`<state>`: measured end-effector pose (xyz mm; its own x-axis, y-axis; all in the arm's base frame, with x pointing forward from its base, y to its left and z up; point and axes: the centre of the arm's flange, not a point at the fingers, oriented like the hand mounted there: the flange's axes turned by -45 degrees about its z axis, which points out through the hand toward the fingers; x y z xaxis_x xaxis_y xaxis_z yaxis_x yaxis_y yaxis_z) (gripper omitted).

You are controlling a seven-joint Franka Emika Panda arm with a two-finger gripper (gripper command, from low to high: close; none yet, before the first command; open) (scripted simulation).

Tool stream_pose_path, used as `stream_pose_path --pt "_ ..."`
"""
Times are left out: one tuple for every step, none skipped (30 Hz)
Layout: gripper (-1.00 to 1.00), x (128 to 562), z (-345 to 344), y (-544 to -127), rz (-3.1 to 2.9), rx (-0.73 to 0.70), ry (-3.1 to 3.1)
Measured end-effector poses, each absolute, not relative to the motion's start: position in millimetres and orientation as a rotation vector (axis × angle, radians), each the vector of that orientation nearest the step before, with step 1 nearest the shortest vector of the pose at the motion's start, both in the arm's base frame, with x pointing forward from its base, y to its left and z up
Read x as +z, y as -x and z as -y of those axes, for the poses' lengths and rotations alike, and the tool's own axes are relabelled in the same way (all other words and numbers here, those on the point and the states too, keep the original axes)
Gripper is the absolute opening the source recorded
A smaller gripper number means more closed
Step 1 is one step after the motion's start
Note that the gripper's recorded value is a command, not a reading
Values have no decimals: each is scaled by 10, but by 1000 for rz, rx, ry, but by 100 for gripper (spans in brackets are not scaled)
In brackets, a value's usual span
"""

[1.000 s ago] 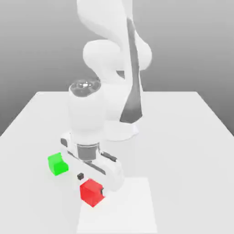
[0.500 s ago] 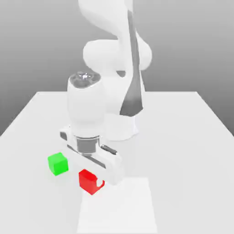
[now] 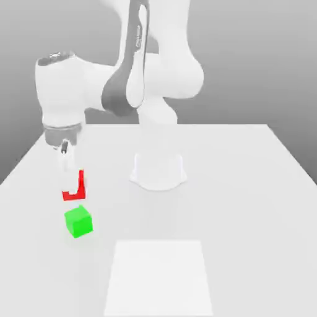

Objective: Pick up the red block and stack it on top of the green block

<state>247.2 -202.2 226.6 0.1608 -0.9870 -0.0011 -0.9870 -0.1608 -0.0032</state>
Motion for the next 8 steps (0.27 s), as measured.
stream_pose_path --pt "-100 2191 2026 -2470 -2035 -2 2388" --pt "-100 2114 2028 -2469 -2037 -2 2387" --pt "-100 2035 2027 -2466 -2038 -2 2386" --pt "-100 1955 2026 -2461 -2039 -2 2386" --pt "-100 1875 2018 -2457 -2038 -2 2388" --pt "100 1823 2018 -2449 -2040 -2 2387" --pt "100 1823 2014 -2452 -2038 -2 2389" --pt "100 1823 2014 -2452 -2038 -2 2389"
